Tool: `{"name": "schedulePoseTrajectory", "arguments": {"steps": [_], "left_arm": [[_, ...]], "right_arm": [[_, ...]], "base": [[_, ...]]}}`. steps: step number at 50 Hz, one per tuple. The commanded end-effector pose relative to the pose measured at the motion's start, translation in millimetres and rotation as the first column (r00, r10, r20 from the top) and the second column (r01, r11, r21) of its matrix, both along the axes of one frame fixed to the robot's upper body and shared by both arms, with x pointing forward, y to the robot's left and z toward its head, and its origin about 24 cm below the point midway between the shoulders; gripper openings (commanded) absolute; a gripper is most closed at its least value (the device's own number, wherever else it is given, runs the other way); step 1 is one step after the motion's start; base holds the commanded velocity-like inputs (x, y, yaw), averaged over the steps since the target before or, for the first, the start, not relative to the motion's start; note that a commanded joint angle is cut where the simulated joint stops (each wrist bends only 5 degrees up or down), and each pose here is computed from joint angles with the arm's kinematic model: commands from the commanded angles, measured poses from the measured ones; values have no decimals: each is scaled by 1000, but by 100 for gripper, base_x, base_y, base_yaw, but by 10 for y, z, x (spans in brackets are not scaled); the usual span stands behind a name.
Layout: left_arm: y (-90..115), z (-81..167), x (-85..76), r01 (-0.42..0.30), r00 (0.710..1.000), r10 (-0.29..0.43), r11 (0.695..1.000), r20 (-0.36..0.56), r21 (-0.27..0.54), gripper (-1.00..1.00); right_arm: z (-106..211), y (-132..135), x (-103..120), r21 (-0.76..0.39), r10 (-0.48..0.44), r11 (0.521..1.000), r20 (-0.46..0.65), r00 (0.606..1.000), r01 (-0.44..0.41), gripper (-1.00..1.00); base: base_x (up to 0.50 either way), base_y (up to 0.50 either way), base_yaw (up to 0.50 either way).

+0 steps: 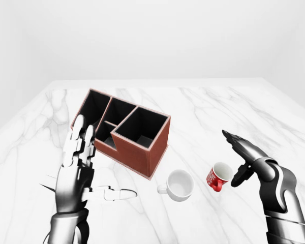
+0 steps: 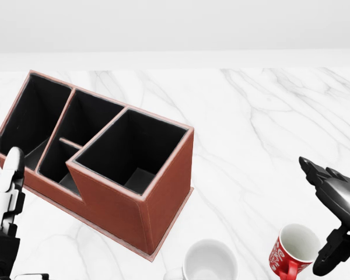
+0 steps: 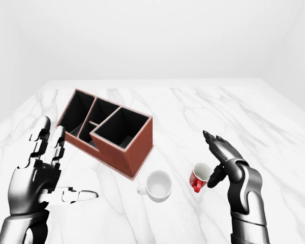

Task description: Pick up the red mug and place it to the right of the caddy.

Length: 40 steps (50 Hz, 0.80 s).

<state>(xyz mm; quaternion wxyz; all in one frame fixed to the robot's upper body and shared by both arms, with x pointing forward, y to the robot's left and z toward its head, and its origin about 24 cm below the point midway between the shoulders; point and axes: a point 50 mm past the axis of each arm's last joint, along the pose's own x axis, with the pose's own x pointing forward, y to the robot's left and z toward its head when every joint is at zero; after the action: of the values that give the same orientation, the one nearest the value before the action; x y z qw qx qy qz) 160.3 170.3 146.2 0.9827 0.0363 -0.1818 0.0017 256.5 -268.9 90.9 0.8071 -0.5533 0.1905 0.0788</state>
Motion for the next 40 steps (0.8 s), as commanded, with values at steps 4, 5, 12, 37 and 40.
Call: {"name": "schedulePoseTrajectory", "arguments": {"steps": [4,5,12,37,40], "left_arm": [[1,-5,4,-2,1000,2,1000,-2,0,100],[-1,1,2,-1,1000,1,1000,1,0,100],[11,5,1,-2,1000,2,1000,3,-1,100],[5,-78,16,0,999,0,1000,-37,-8,100],[8,0,-2,0,1000,0,1000,0,-2,100]], "right_arm": [[-186,23,-38,17,-4,1000,-70,998,5,100],[-185,26,-40,17,-3,1000,-69,998,5,100],[-239,31,-31,19,-2,1000,-93,996,4,100],[-304,-6,-12,3,-11,1000,-133,991,11,100],[-306,-10,-9,-8,-12,1000,-137,991,11,100]], "base": [[0,0,0],[0,0,0],[0,0,0],[0,0,0],[0,0,0]]}}
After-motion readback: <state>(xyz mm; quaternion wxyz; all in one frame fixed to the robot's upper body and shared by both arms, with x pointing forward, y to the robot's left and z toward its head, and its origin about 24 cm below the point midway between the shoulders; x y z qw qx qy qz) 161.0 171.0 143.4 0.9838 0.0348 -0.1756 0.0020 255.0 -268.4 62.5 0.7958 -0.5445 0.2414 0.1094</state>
